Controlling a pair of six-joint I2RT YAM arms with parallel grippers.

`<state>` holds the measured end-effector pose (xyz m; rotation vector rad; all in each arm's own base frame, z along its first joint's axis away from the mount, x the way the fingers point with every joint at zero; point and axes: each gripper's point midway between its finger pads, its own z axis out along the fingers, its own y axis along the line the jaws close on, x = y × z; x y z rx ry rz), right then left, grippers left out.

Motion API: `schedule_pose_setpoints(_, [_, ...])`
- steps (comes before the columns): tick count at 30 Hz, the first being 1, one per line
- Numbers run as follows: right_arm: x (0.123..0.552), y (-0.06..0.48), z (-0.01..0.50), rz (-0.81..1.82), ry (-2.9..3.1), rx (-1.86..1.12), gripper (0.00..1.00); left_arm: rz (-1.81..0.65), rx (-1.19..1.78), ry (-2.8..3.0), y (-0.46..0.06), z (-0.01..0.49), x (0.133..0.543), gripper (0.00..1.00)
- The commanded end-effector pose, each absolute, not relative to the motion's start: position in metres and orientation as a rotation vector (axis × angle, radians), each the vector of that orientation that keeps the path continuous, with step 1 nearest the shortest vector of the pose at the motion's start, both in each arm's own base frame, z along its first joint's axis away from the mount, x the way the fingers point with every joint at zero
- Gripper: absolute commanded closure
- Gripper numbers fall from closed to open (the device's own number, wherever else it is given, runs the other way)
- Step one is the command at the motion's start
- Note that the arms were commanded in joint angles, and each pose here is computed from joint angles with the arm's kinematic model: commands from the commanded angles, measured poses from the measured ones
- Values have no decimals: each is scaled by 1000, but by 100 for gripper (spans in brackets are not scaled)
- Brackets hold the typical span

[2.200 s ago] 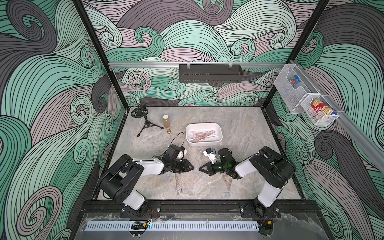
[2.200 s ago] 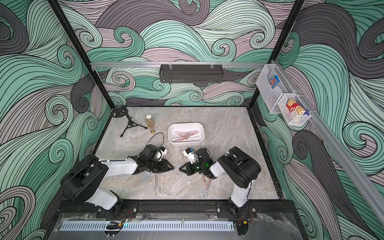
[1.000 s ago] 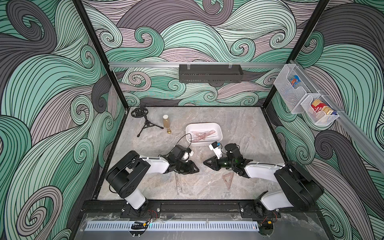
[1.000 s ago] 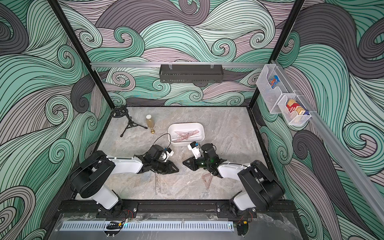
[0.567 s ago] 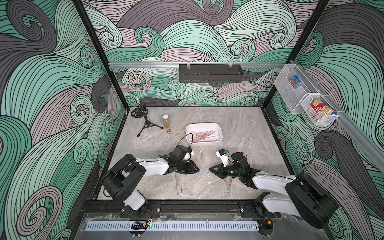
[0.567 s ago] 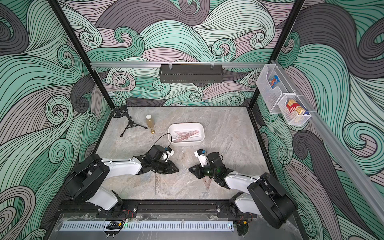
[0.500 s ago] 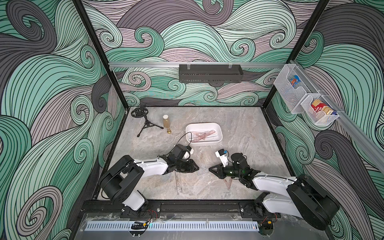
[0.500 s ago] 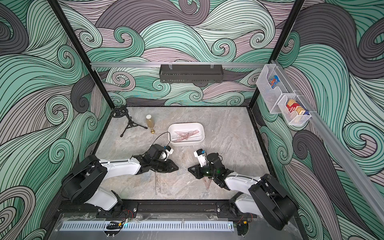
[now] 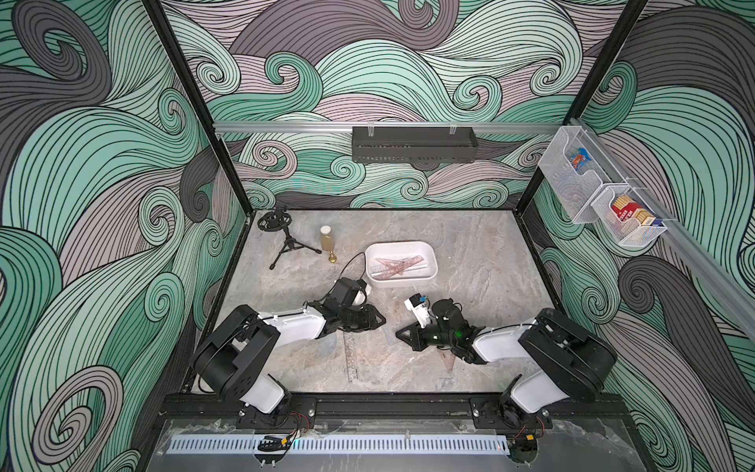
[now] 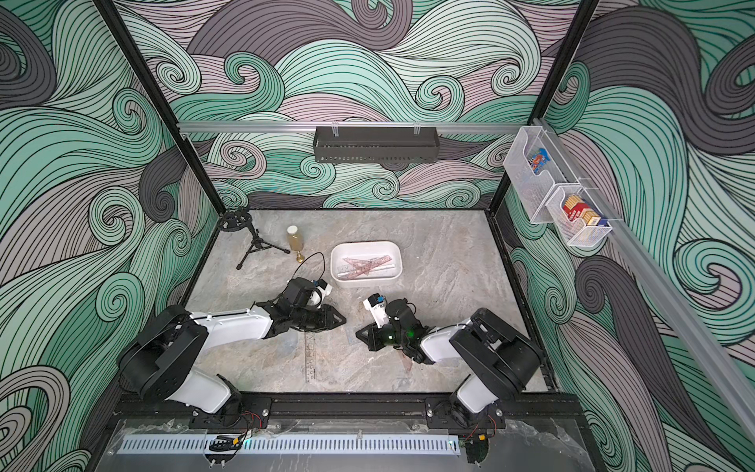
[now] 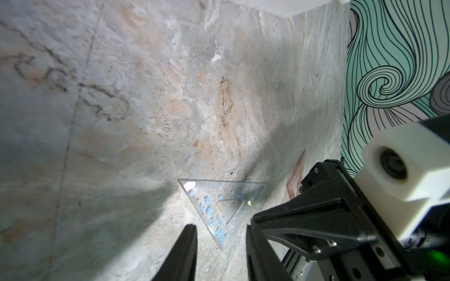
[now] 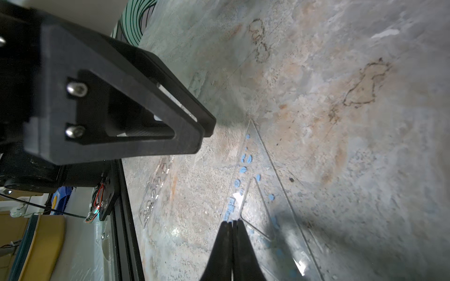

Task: Put the scattered rulers into the storage box
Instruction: Pick up the ruler from the center of the board.

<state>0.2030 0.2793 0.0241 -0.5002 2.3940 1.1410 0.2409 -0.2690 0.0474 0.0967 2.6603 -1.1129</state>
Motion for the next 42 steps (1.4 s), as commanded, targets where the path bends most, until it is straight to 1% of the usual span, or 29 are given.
schedule_pose_setpoints(1, [203,285,26,1161,2364,-541,93,-1109,96,2653,-272,52,250,56])
schedule_pose_setpoints(6, [196,281,19,1153,2389,-547,93,-1109,95,2670,-272,47,249,53])
schedule_pose_setpoints(29, [178,266,-10,1131,2476,-550,94,-1108,70,2727,-271,24,243,50])
schedule_pose_setpoints(42, [180,262,-18,1117,2497,-533,95,-1113,61,2748,-273,12,242,48])
